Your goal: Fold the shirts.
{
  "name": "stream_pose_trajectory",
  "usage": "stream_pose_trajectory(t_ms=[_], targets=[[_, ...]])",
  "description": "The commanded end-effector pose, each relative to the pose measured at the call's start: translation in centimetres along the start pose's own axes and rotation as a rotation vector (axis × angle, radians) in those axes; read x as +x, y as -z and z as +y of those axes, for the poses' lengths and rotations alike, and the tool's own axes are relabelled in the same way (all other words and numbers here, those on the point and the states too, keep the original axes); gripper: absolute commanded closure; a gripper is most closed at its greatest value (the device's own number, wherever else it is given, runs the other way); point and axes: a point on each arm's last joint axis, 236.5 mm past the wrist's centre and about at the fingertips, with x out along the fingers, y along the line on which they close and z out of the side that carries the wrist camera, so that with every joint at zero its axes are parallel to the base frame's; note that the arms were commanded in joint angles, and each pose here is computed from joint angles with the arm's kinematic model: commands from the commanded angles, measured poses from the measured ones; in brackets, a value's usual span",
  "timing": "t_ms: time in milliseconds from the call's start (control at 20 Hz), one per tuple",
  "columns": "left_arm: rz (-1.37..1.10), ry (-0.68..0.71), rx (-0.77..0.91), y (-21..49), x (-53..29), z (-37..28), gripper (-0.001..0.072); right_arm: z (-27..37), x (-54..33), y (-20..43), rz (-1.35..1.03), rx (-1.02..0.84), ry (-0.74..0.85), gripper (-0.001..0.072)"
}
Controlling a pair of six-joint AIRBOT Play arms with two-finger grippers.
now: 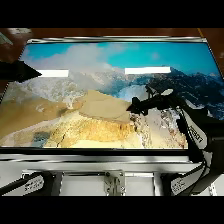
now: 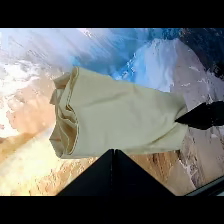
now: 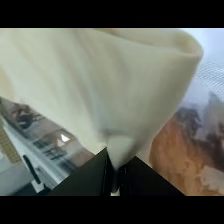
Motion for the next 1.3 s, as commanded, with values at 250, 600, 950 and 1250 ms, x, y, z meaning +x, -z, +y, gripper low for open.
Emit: stream_pose_trajectory(t_ms=[250,600,950,1250], targets=[[0.003,0.003,0.001,0.1,0.1,-0.2,0.0670,8.0,-24.5,-6.2,-0.444,-0.075,0.029,0.0651],[0.041,0.045,0.070,0.9,1.4,-2.7,0.0670,1.2,-41.4,-0.9,-0.698,0.148,0.283,0.0651],[0.131,0.100,0.113,3.1,2.3,-5.3,0.0670,-5.5,-46.6,2.2,-0.761,0.287,0.450,0.0651],[0.120,0.112,0.134,2.9,3.0,-6.3,0.0670,-8.9,-45.2,8.6,-0.502,0.366,0.608,0.0651]])
